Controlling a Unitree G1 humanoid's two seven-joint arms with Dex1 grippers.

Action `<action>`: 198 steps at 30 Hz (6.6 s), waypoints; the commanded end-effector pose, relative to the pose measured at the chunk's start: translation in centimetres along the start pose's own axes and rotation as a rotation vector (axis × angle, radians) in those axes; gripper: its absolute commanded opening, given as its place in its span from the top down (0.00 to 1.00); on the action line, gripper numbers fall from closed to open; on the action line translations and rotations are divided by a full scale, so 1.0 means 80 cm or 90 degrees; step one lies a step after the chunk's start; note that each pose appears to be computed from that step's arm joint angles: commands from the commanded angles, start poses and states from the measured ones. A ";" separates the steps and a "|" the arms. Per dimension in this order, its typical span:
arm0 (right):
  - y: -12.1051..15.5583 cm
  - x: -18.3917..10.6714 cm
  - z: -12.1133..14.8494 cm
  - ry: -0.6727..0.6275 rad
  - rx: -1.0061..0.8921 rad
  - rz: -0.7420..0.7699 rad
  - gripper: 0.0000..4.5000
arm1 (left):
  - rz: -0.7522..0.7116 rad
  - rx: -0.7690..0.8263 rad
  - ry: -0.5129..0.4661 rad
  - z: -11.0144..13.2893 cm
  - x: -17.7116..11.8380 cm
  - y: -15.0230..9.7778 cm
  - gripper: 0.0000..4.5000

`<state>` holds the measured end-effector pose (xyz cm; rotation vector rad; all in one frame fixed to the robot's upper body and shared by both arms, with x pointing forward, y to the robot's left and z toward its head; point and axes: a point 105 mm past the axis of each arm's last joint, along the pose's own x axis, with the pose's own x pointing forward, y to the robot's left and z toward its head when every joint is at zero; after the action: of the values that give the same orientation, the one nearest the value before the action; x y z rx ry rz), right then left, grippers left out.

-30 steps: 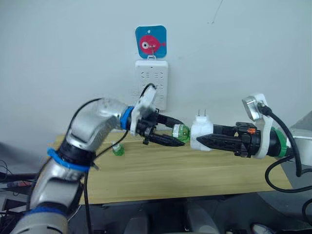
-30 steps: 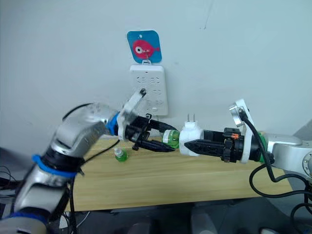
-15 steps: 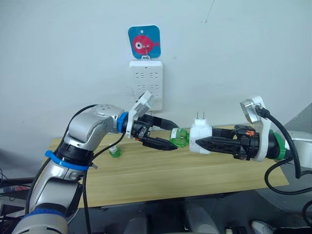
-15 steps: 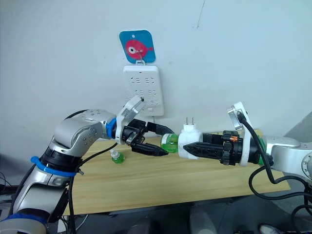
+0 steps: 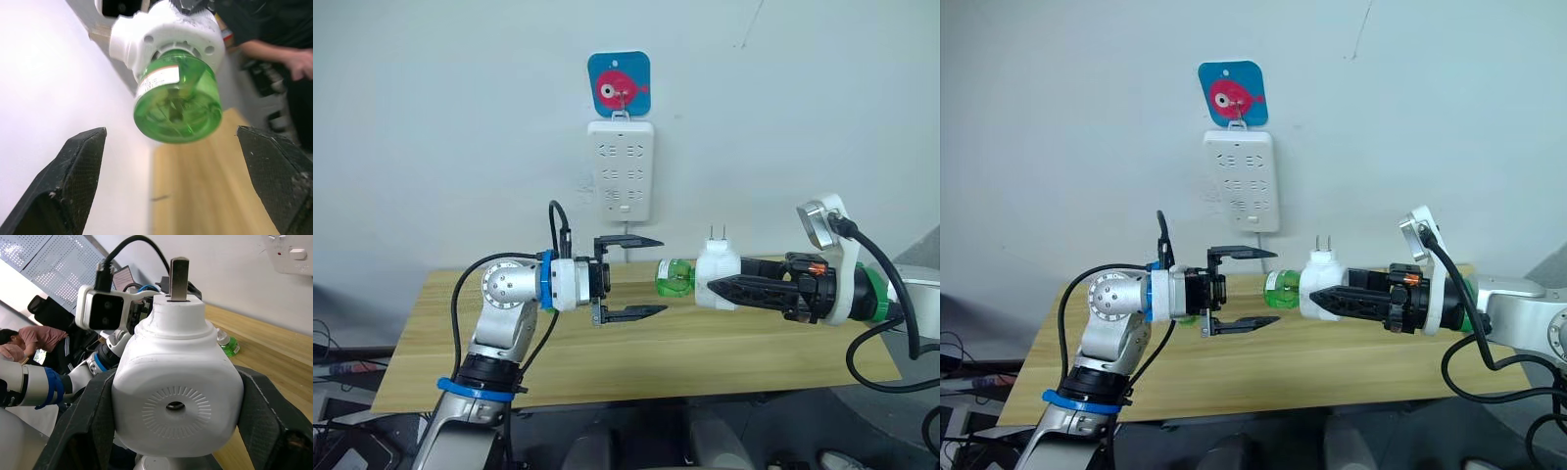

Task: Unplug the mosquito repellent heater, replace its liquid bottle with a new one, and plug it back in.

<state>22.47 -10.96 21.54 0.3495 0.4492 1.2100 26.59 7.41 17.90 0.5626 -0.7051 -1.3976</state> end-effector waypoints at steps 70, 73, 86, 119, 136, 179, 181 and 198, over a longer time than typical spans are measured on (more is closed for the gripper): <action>-0.275 -0.124 -0.125 0.313 0.103 -0.725 0.18 | -0.048 -0.357 0.216 -0.027 -0.006 -0.051 0.50; -0.272 -0.127 -0.112 0.286 0.099 -0.731 0.00 | -0.044 -0.358 0.212 -0.027 -0.004 -0.051 0.50; -0.091 -0.074 -0.029 -0.006 -0.100 -0.472 0.00 | 0.171 -0.394 0.121 -0.040 0.006 -0.015 0.50; -0.024 0.065 0.014 -0.338 0.117 -0.107 0.45 | 0.262 -0.308 0.028 -0.012 0.048 0.009 0.50; -0.056 0.048 0.013 -0.342 0.062 -0.225 0.82 | 0.178 -0.320 0.182 -0.042 0.005 -0.029 0.00; -0.138 0.041 -0.063 -0.159 -0.472 -0.472 0.01 | 0.583 -0.420 0.493 -0.068 -0.151 -0.087 0.00; -0.122 0.049 -0.066 -0.130 -0.478 -0.419 0.01 | 0.667 -0.433 0.550 -0.075 -0.186 -0.101 0.00; -0.072 0.104 -0.085 0.035 -0.438 -0.234 0.01 | 0.772 -0.444 0.671 -0.172 -0.240 -0.110 0.00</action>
<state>26.67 -5.38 10.57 -0.3509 0.1522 0.9153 29.82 24.52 -0.07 0.1312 0.3523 -0.0541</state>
